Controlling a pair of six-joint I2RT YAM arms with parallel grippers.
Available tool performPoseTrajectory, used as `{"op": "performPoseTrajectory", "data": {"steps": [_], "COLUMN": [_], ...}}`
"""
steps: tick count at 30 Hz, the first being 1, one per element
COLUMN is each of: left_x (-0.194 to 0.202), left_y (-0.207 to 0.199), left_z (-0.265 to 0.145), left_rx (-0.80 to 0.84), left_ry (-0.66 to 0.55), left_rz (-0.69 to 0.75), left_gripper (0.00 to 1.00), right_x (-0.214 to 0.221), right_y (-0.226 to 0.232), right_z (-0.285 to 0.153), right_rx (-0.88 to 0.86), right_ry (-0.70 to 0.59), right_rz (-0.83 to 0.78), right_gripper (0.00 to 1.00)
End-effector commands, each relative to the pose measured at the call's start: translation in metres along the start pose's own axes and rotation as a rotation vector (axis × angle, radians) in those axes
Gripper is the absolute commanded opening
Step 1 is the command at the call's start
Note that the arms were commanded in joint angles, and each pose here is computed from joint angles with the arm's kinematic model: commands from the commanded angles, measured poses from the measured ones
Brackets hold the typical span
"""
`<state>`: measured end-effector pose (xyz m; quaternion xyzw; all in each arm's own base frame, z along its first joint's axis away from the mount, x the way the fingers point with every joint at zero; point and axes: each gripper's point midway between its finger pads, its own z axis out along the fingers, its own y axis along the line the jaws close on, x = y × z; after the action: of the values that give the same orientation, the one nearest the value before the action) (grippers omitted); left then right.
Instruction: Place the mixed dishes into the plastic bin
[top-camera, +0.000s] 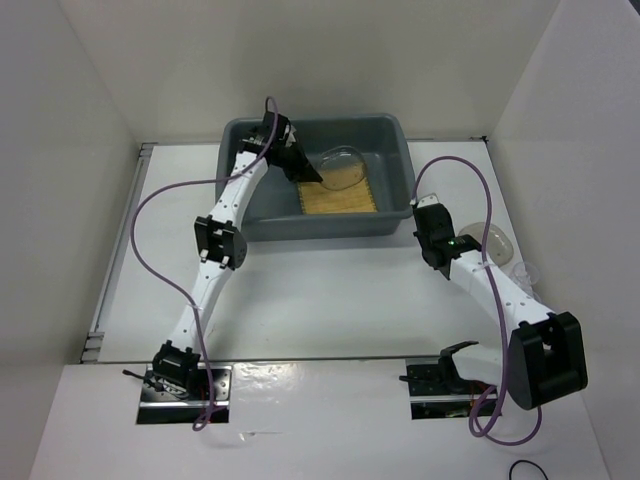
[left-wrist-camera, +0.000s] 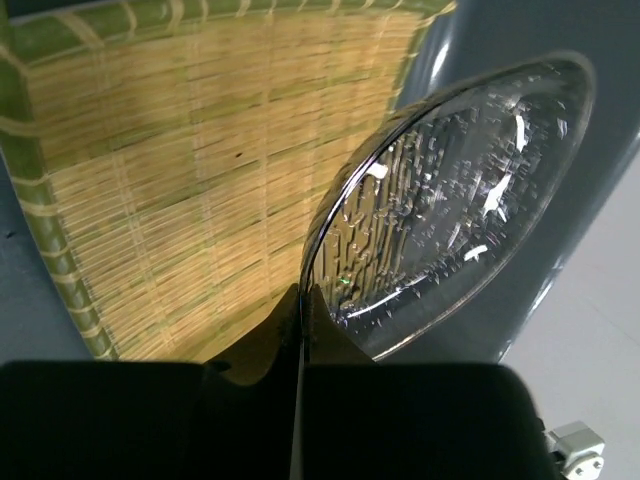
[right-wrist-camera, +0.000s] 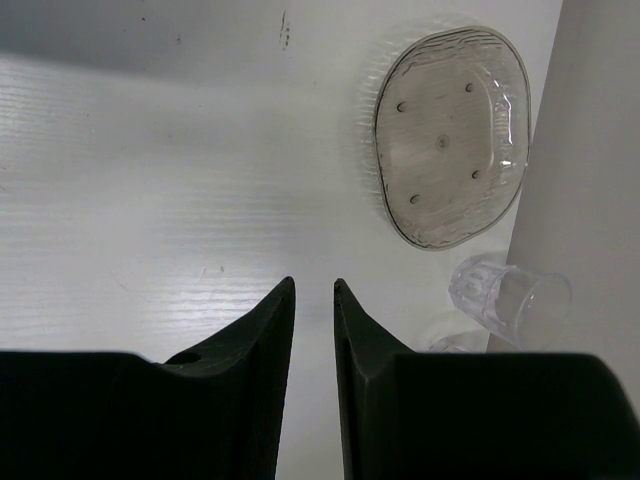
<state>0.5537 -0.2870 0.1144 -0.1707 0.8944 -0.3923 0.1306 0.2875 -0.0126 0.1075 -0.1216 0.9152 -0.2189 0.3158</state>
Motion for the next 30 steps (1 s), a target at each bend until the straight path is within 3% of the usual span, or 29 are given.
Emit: {"op": "performPoseTrajectory", "data": {"steps": [1, 14, 17, 18, 21, 22, 25, 27, 30], "left_x": [0.007, 0.032, 0.031, 0.031, 0.025, 0.019, 0.000, -0.014, -0.037], "left_y": [0.007, 0.077, 0.079, 0.079, 0.062, 0.051, 0.016, -0.022, -0.078], "left_z": [-0.001, 0.021, 0.021, 0.021, 0.018, 0.014, -0.011, -0.044, -0.101], "left_rx": [-0.026, -0.247, -0.254, -0.254, -0.202, -0.176, -0.099, -0.024, 0.075], "left_ry": [0.018, 0.104, 0.098, 0.098, 0.074, 0.049, -0.035, -0.115, -0.282], "left_rz": [0.037, 0.015, 0.016, 0.016, 0.034, 0.053, 0.088, 0.128, 0.213], "left_gripper": [0.00, 0.03, 0.20, 0.34, 0.57, 0.77, 1.00, 1.00, 1.00], "right_x": [-0.008, -0.007, -0.007, -0.007, -0.005, -0.004, -0.007, -0.007, -0.016], "right_y": [-0.006, -0.005, -0.005, -0.005, -0.005, -0.004, -0.007, -0.022, -0.046], "right_z": [-0.002, -0.001, -0.001, -0.001, 0.002, 0.003, 0.001, 0.001, 0.003], "right_rx": [0.022, 0.021, 0.021, 0.021, 0.016, 0.014, 0.011, 0.058, 0.140], "right_ry": [-0.045, -0.037, -0.037, -0.037, -0.026, -0.019, -0.017, -0.008, -0.023], "right_rz": [0.037, 0.032, 0.032, 0.032, 0.034, 0.030, 0.026, 0.009, -0.046], "right_gripper": [0.27, 0.27, 0.29, 0.32, 0.33, 0.33, 0.36, 0.36, 0.22]}}
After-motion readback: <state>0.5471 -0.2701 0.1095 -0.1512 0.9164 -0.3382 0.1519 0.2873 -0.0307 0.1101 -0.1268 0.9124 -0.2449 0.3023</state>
